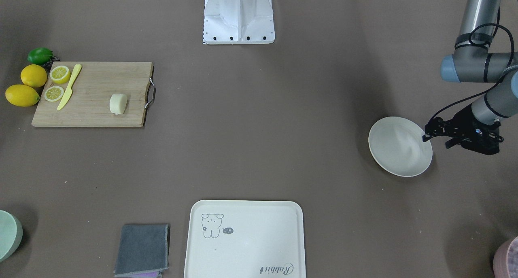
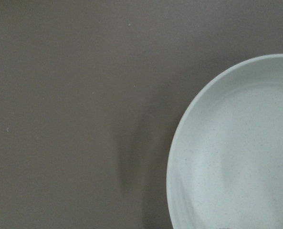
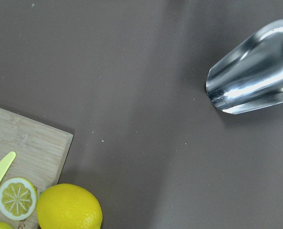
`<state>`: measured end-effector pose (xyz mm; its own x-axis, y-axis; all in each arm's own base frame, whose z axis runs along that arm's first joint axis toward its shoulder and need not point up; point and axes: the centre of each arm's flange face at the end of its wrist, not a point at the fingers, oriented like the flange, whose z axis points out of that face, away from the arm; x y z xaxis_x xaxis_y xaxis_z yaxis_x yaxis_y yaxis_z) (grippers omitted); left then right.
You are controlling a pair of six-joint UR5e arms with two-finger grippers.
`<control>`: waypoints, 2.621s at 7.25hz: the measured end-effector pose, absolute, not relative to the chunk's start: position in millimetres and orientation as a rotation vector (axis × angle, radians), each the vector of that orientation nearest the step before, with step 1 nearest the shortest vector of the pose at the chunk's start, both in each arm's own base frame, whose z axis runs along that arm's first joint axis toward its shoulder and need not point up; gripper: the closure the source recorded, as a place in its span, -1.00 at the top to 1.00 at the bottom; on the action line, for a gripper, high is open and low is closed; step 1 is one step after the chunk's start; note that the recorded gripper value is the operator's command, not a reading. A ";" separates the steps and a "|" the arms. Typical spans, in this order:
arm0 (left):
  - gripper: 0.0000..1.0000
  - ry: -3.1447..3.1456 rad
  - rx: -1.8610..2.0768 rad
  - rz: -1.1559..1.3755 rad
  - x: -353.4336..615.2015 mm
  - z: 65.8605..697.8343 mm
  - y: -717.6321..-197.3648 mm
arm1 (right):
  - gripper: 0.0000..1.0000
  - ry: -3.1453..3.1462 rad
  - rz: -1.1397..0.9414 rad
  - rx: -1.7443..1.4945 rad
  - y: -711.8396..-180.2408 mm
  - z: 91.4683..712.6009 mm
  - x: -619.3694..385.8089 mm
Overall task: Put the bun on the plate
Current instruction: 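Reach the left gripper to the white plate's rim and push it toward the table centre, then hold the white plate with the left gripper while the right gripper grasps the cream bun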
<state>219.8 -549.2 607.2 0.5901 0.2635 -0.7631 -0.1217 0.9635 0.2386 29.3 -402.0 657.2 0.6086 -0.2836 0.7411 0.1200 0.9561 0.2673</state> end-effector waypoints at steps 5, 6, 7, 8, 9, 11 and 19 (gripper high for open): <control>-1.00 0.936 0.140 0.183 239.5 595.9 -546.2 | 0.98 -0.886 -0.234 0.200 -403.7 657.5 29.0; -1.00 0.954 0.146 0.158 242.2 578.6 -550.6 | 0.98 -0.890 -0.221 0.201 -408.8 651.2 27.7; -1.00 0.985 0.149 0.099 245.8 546.5 -556.4 | 0.98 -0.902 -0.183 0.194 -416.3 636.7 21.8; -1.00 1.027 0.142 0.016 252.2 505.4 -563.8 | 0.98 -0.915 -0.144 0.177 -421.6 614.7 7.2; -1.00 1.071 0.119 -0.053 268.4 465.9 -563.8 | 0.98 -0.923 -0.104 0.149 -425.4 588.5 -15.3; -1.00 1.128 0.033 -0.153 343.7 377.1 -541.5 | 0.98 -0.915 -0.043 0.079 -423.7 537.3 -79.9; -1.00 1.076 0.028 -0.196 557.4 257.6 -448.7 | 0.98 -0.875 -0.052 -0.023 -402.0 437.6 -320.6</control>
<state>557.4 -448.7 257.6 0.4591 -0.1455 -0.8764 0.1724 0.9823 -0.0728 -320.6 -402.0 437.6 0.6397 -0.0363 0.7678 0.0555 0.9985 0.0010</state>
